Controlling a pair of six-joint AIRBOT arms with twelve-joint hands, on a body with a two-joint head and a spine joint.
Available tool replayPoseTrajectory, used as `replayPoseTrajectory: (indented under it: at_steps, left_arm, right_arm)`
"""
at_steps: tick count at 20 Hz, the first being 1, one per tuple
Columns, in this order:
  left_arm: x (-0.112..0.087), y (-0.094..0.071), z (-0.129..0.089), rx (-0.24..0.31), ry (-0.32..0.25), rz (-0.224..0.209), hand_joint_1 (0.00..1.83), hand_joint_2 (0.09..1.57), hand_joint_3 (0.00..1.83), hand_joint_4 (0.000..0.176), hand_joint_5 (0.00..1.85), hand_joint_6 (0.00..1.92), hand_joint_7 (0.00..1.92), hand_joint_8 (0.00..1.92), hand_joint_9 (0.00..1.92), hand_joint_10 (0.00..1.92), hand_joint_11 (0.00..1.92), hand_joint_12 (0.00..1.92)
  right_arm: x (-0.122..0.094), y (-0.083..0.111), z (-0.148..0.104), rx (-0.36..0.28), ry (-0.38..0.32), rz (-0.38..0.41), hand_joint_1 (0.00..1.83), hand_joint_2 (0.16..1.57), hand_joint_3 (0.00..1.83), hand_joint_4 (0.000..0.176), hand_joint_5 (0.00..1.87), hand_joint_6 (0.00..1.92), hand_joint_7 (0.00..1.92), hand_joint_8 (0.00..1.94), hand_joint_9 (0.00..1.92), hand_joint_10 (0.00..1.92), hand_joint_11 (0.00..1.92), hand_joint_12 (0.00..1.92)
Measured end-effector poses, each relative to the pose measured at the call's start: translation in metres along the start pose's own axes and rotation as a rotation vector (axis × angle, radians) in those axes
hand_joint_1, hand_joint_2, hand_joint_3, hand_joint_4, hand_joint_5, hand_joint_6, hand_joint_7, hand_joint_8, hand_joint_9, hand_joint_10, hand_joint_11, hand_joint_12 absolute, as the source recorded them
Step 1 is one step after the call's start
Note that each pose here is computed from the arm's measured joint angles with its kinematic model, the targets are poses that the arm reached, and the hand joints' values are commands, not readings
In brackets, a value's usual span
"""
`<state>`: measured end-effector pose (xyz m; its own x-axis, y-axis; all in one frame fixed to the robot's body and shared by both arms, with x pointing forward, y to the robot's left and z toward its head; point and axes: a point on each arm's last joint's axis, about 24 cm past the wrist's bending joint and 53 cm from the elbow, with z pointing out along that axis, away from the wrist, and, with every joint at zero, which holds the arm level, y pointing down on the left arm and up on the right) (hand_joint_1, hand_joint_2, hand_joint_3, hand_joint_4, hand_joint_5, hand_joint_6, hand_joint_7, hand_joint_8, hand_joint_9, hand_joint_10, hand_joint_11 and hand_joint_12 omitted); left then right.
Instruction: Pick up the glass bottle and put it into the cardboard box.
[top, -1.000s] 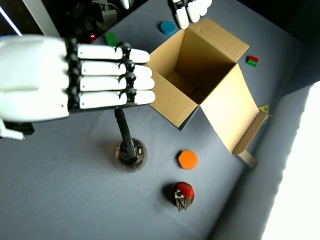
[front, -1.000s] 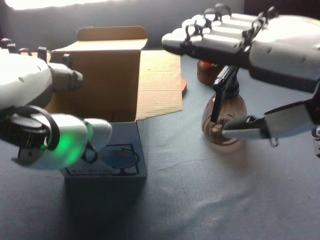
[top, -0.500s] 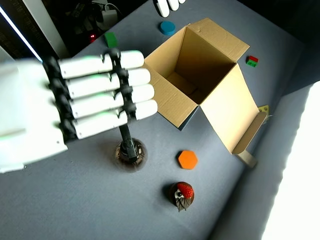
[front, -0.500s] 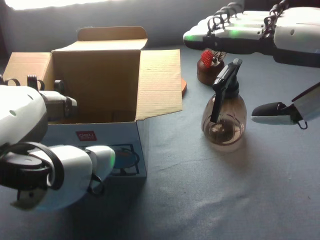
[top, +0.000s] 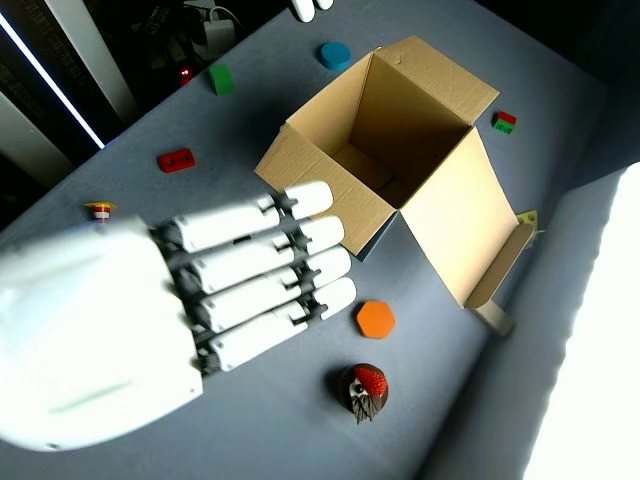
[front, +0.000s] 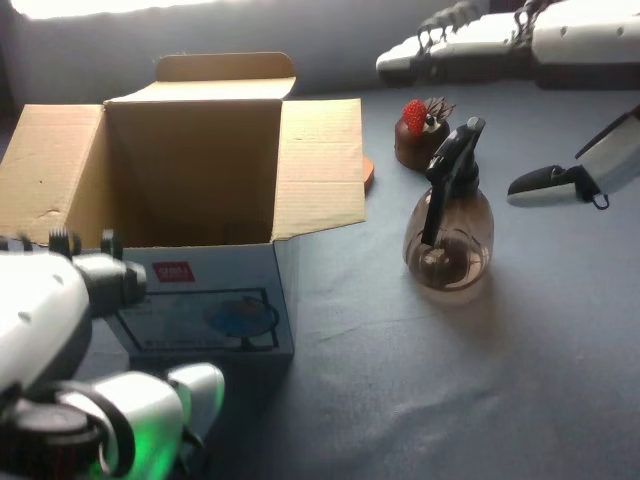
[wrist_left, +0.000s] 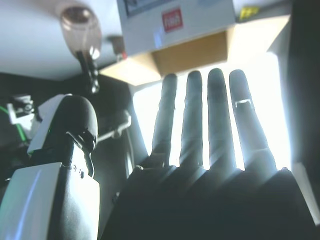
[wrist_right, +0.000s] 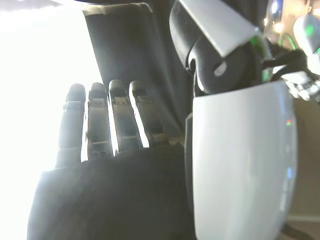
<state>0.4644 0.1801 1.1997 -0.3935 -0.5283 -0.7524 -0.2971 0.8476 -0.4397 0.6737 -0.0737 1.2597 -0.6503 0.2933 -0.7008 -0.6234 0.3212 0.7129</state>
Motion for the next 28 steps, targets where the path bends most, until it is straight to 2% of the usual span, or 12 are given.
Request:
replayPoseTrajectory:
  at_steps: [2,6,9,11,14,15,18,20,24,28]
  left_arm:
    - [0.009,0.004,-0.003,-0.004,0.006,-0.039,0.22,1.19,0.0,0.023,0.3,0.0,0.27,0.0,0.25,0.0,0.0,0.71]
    - [0.026,0.006,0.0,0.003,0.03,-0.039,0.22,1.2,0.0,0.023,0.28,0.0,0.27,0.0,0.25,0.0,0.0,0.72]
    - [0.043,0.005,0.003,0.019,0.063,-0.094,0.2,1.2,0.0,0.024,0.29,0.0,0.27,0.0,0.26,0.0,0.0,0.72]
    - [0.045,0.007,0.006,0.016,0.057,-0.08,0.2,1.2,0.0,0.023,0.29,0.0,0.27,0.0,0.26,0.0,0.0,0.72]
    - [0.049,0.005,0.011,0.029,0.05,-0.096,0.2,1.2,0.0,0.025,0.29,0.0,0.27,0.0,0.26,0.0,0.0,0.72]
    - [0.057,0.005,0.013,0.032,0.067,-0.099,0.2,1.2,0.0,0.026,0.29,0.0,0.27,0.0,0.26,0.0,0.0,0.72]
    - [0.075,0.002,0.018,0.042,0.106,-0.06,0.21,1.2,0.0,0.025,0.29,0.0,0.27,0.0,0.26,0.0,0.0,0.74]
    - [0.082,-0.005,0.02,0.07,0.116,-0.067,0.2,1.21,0.0,0.027,0.29,0.0,0.28,0.0,0.26,0.0,0.0,0.75]
    - [0.084,-0.012,0.027,0.099,0.102,-0.048,0.2,1.21,0.0,0.026,0.3,0.01,0.28,0.0,0.26,0.0,0.0,0.75]
    - [0.083,-0.01,0.038,0.092,0.089,-0.054,0.18,1.21,0.0,0.027,0.3,0.0,0.28,0.0,0.27,0.0,0.0,0.75]
  right_arm:
    - [-0.006,-0.01,0.001,0.018,-0.004,0.006,1.12,0.77,0.56,0.0,0.0,0.0,0.0,0.0,0.0,0.0,0.0,0.0]
    - [-0.003,-0.027,0.0,0.062,0.006,-0.007,1.13,0.76,0.56,0.0,0.0,0.0,0.01,0.0,0.0,0.0,0.0,0.0]
    - [-0.002,-0.027,0.007,0.052,0.005,0.009,1.12,0.76,0.56,0.0,0.0,0.0,0.01,0.0,0.0,0.0,0.0,0.0]
    - [0.001,-0.032,0.009,0.059,0.014,0.007,1.12,0.76,0.56,0.0,0.0,0.0,0.01,0.0,0.0,0.0,0.0,0.0]
    - [0.005,-0.039,0.012,0.073,0.023,-0.002,1.13,0.76,0.56,0.0,0.0,0.0,0.0,0.0,0.0,0.0,0.0,0.0]
    - [0.005,-0.041,0.012,0.078,0.022,-0.002,1.13,0.76,0.56,0.0,0.0,0.0,0.0,0.0,0.0,0.0,0.0,0.0]
    - [0.012,-0.043,0.017,0.078,0.034,-0.004,1.12,0.76,0.56,0.0,0.0,0.0,0.0,0.0,0.0,0.0,0.0,0.0]
    - [0.018,-0.049,0.02,0.089,0.046,-0.006,1.12,0.76,0.56,0.0,0.0,0.0,0.0,0.0,0.0,0.0,0.0,0.0]
    - [0.02,-0.058,0.023,0.113,0.043,-0.003,1.13,0.76,0.56,0.0,0.0,0.0,0.0,0.0,0.0,0.0,0.0,0.0]
    - [0.022,-0.059,0.027,0.113,0.044,0.004,1.13,0.76,0.57,0.0,0.0,0.0,0.0,0.0,0.0,0.0,0.0,0.0]
